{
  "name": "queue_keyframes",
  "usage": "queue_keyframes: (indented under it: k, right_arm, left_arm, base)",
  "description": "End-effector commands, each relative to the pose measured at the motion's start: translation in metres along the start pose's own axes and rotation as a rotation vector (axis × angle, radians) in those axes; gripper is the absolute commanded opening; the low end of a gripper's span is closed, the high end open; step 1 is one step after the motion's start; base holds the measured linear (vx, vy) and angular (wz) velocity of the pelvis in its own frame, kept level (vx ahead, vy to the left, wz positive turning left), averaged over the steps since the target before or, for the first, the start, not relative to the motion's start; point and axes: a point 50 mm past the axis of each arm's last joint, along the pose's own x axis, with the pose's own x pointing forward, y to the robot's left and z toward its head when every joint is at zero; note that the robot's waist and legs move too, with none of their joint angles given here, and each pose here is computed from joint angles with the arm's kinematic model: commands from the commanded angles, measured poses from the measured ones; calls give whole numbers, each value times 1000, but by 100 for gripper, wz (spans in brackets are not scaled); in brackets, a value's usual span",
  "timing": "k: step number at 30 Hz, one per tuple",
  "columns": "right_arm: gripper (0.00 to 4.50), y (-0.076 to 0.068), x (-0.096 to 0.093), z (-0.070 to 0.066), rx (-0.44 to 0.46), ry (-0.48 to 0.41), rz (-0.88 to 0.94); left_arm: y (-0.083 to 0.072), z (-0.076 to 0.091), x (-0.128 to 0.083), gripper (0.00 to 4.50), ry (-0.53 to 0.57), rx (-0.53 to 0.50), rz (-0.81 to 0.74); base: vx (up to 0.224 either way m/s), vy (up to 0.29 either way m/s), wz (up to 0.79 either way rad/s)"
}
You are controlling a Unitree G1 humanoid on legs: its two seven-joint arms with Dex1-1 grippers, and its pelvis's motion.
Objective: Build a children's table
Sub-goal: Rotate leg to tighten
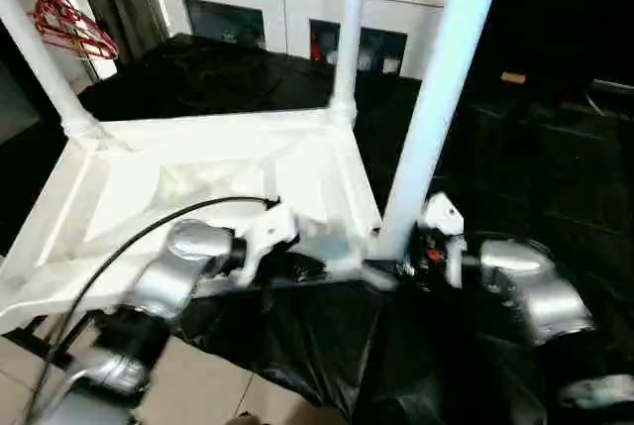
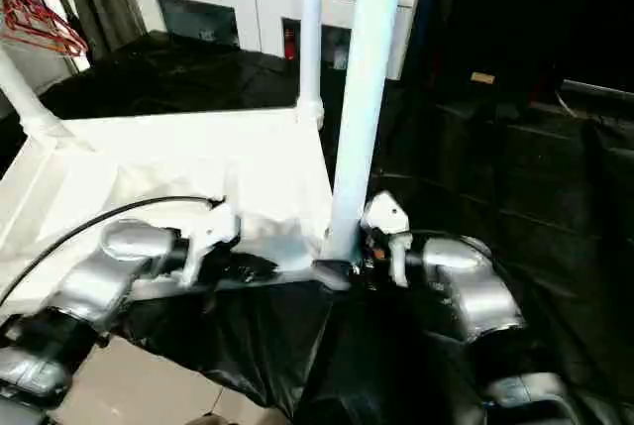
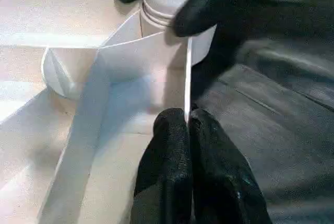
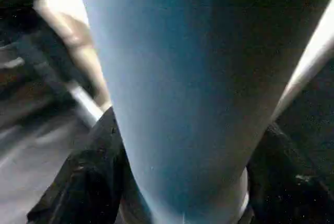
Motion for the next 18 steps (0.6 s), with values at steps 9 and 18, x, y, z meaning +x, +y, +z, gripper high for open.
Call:
queue_keyframes:
  k: [9, 18]
  right_arm:
    - [263, 1, 34, -9, 143, -8, -398]
    - [354, 15, 51, 1, 252, -121, -343]
  left_arm:
    - [28, 27, 24, 0, -23, -46, 339]
    - [14, 43, 43, 0, -95, 19, 262]
  base:
    - [0, 0, 0]
    - [0, 0, 0]
